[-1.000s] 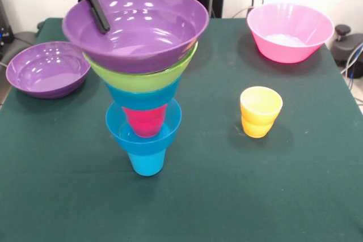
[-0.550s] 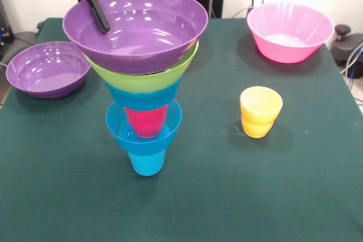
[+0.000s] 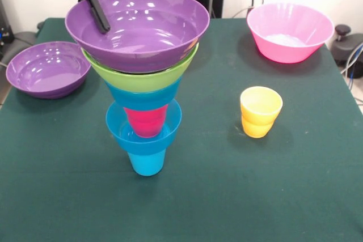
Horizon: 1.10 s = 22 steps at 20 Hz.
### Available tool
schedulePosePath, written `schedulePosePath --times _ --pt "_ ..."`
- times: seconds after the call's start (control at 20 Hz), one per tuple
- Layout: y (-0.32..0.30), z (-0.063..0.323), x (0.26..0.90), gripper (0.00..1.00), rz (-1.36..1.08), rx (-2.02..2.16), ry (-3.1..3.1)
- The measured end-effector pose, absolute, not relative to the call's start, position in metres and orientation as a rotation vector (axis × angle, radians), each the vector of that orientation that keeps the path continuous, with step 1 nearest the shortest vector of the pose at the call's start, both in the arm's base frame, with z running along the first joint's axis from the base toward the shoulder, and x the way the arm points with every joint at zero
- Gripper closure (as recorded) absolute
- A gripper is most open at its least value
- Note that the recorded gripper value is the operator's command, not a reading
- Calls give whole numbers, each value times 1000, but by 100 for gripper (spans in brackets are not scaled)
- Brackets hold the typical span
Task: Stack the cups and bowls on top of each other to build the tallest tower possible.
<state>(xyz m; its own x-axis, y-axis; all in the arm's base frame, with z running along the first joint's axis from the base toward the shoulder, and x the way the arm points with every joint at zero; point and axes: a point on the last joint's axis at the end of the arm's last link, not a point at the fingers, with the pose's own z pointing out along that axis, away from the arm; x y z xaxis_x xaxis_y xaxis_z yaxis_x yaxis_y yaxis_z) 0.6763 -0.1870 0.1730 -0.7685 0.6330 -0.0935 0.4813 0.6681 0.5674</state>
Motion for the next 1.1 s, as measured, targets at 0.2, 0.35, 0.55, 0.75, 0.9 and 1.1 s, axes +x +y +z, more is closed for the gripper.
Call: schedulePosePath --times 0.2,0.35,0.55,0.75,0.9,1.1 --pt "-187 173 676 100 766 891 2602" --pt "-187 173 676 100 766 891 2603" --pt "-187 173 675 100 766 891 2610" --pt "-187 173 675 100 766 890 2612" --pt "-186 173 676 100 765 888 2613" --pt "-185 173 676 100 765 887 2613"
